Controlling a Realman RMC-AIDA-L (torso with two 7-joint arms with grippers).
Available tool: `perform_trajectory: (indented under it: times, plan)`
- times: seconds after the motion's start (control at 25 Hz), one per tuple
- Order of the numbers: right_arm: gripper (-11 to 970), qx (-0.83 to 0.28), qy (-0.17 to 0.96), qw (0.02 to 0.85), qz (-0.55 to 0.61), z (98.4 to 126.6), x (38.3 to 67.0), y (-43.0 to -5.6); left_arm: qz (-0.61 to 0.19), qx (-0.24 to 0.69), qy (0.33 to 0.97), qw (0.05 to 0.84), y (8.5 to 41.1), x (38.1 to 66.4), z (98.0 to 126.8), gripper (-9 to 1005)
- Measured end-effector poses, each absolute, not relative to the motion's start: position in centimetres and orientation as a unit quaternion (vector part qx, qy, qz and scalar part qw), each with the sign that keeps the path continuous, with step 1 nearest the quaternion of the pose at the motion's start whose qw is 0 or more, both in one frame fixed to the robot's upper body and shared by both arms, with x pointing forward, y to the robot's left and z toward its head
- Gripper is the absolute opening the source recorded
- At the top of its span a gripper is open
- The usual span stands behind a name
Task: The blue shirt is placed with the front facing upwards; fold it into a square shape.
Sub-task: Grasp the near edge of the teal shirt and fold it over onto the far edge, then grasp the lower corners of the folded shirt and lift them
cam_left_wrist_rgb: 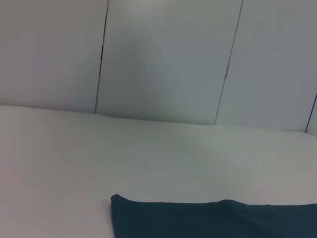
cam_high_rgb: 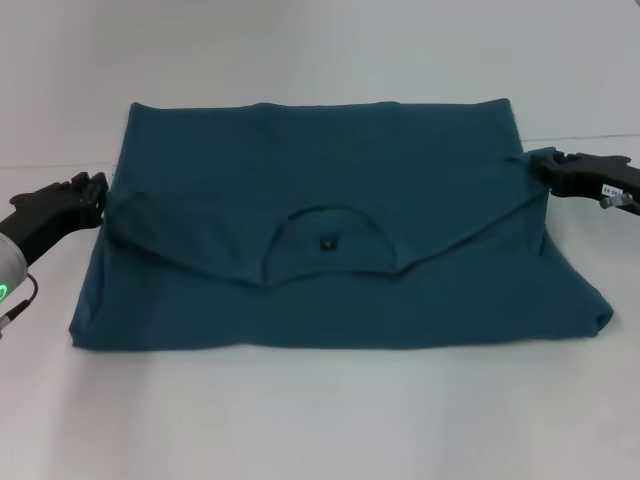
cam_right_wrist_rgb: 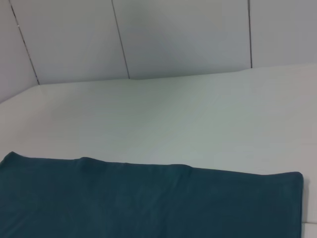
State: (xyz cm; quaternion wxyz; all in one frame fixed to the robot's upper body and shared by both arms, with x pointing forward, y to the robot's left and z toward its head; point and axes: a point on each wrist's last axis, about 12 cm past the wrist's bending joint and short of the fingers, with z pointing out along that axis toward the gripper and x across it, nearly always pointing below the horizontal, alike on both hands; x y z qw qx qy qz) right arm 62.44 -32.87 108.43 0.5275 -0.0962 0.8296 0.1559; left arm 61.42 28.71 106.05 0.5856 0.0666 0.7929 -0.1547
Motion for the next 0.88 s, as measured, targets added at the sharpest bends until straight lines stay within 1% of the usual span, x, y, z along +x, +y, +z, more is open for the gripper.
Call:
perform_trajectory:
  times: [0.08,0.32,0.52,0.64,0.72,0.84,0.88]
  plan:
    - [184,-0.096,0.830,0.527,0.157,108.38,62.43,-32.79,-0.154,0.065,0.794,0.585,28.77,61.32,105.95,51]
    - [260,-0.087,0.833,0.524,0.152,108.07,62.47,-32.68,-0.150,0.058,0.797,0.582,29.00,61.14,105.70,212]
    - [322,-0.080,0.836,0.524,0.142,107.90,62.68,-32.46,-0.150,0.053,0.797,0.582,29.16,61.03,105.62,444]
    - [359,-0.076,0.836,0.525,0.140,107.93,62.75,-32.45,-0.150,0.049,0.796,0.584,29.26,61.00,105.62,490]
    - [593,-0.068,0.835,0.528,0.142,108.01,62.82,-32.53,-0.150,0.047,0.796,0.584,29.32,61.00,105.65,520]
    - [692,-0.058,0.833,0.531,0.144,108.13,62.84,-32.75,-0.152,0.040,0.795,0.586,29.56,61.09,105.84,566]
    - [725,-0.052,0.832,0.532,0.146,108.20,62.83,-32.96,-0.155,0.035,0.795,0.585,29.65,61.12,105.93,566]
